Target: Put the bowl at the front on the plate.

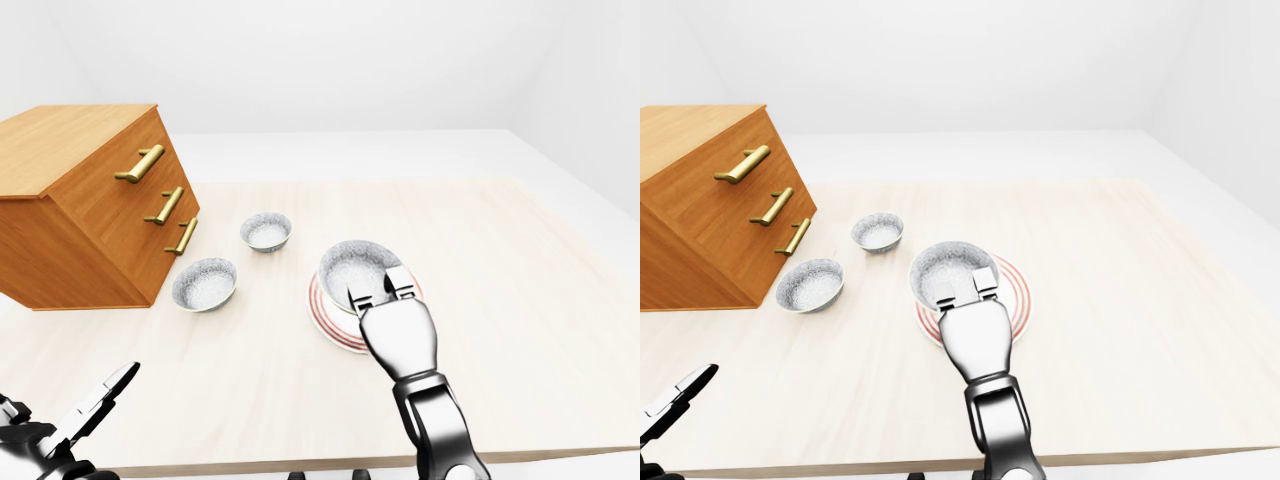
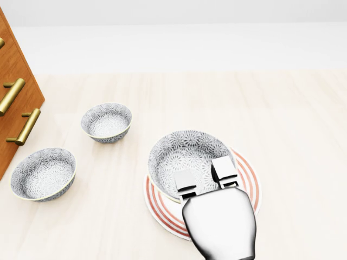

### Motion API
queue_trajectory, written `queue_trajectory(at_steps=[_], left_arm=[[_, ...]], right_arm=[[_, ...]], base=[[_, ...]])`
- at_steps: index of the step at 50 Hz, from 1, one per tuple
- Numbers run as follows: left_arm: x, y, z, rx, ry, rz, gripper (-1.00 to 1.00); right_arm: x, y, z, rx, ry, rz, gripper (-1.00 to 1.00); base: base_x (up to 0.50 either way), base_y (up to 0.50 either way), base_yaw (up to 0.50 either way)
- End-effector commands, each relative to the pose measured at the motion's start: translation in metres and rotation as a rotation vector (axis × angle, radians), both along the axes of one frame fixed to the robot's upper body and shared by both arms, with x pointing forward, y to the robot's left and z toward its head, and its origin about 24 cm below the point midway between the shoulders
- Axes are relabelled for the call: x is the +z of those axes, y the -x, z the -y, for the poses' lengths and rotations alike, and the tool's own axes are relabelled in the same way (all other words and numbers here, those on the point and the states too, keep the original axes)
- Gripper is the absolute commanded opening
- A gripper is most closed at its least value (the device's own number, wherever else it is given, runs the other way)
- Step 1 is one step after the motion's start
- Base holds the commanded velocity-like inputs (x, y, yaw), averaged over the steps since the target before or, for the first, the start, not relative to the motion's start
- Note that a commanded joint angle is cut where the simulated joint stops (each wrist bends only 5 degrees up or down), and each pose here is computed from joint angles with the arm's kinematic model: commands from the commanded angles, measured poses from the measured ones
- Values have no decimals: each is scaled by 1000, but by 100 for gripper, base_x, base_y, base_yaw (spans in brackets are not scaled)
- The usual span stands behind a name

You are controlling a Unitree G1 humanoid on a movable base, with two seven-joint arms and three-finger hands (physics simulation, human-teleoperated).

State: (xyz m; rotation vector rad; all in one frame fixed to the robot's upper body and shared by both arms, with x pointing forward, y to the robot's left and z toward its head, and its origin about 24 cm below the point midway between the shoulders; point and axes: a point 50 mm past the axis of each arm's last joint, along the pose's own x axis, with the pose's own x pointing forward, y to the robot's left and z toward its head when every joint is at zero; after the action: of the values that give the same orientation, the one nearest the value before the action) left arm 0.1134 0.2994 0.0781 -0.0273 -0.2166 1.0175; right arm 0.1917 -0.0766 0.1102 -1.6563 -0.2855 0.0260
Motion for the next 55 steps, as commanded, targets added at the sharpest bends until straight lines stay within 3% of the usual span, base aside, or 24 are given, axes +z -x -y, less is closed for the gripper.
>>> queue_trajectory(at_steps=[1,15,25,46,55], left_arm=[[1,0,0,1,-3,2,100],[2,2,0,-3,-1,10,100],[3,3,0,-4,-1,16,100],[1,2,0,-4,2,11,100],[1,1,0,-4,4,11,100]], right_arm=[[1,-6,16,-66,-14,39,-100],[-6,-17,15,-81,6,18,-100],[-16,-21,17,-105,90,-34,-100],[-33,-26,18,-85,27,-44,-100],[-29,-28,10,-50,-4,19,-100]], base=[[0,0,0],[0,0,0],[0,0,0],[0,0,0],[0,0,0]])
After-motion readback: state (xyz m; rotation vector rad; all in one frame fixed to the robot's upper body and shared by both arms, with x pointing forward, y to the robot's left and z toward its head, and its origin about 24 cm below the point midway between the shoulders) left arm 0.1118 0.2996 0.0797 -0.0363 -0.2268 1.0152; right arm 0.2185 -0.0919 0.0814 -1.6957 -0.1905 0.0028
